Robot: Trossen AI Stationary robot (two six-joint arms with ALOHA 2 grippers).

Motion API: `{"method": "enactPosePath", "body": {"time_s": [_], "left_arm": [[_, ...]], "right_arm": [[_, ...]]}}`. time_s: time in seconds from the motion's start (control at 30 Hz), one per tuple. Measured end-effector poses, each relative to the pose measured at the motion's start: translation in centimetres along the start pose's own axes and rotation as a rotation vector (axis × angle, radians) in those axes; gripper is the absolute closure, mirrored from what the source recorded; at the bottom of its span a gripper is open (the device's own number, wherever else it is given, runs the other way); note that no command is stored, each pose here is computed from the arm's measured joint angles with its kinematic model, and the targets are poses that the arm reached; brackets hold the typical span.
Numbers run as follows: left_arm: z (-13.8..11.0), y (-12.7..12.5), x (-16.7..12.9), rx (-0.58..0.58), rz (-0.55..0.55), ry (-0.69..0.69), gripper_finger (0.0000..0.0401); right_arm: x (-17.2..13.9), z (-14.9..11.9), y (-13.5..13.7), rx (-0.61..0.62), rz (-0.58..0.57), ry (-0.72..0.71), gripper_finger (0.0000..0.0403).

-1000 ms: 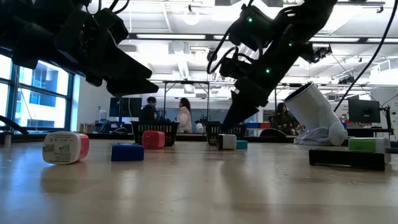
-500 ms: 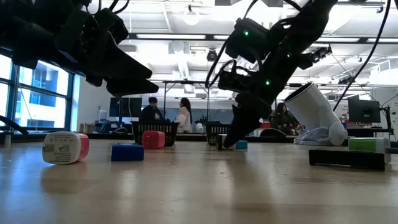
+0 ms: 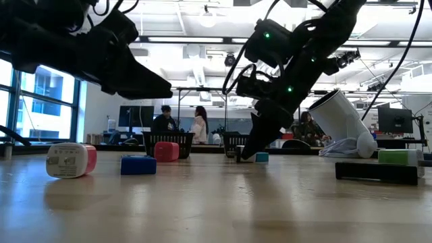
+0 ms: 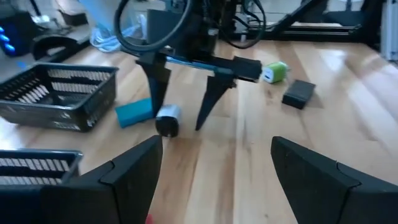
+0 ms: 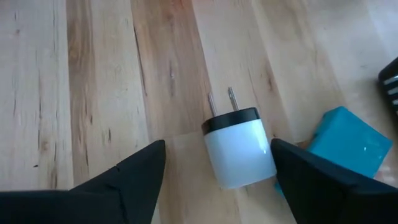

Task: Pick & Place Office items
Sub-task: Put the white charger adapter into the left black bin

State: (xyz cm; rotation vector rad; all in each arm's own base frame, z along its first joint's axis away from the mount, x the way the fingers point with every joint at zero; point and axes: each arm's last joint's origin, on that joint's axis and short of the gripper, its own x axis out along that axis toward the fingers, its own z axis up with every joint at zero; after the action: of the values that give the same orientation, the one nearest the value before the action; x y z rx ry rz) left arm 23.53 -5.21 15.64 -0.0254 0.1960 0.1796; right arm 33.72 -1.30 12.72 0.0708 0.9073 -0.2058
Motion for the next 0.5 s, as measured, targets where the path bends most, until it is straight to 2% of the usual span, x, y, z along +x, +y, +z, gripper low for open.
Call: {"method": "enactPosePath", "body": {"time_s": [0.13, 0.23, 0.33, 0.5], "left_arm": [[0.0, 0.3, 0.0, 0.057, 0.100, -0.007, 0.0108], [0.1, 0.6, -0.1, 0.111, 0.215, -0.011, 0.0108], [0.2, 0.9, -0.1, 0.162, 0.319, -0.011, 0.0108], [0.4, 1.2, -0.3, 0.233, 0.432, -0.012, 0.0108]], "right_arm": [[0.0, 0.0, -0.1, 0.000, -0.002, 0.000, 0.0158], [0.0, 0.0, -0.1, 0.000, -0.005, -0.001, 0.0187], [0.0, 0.0, -0.1, 0.000, -0.005, -0.002, 0.0225], [0.0, 0.2, 0.0, 0.002, 0.001, -0.021, 0.0295]]}}
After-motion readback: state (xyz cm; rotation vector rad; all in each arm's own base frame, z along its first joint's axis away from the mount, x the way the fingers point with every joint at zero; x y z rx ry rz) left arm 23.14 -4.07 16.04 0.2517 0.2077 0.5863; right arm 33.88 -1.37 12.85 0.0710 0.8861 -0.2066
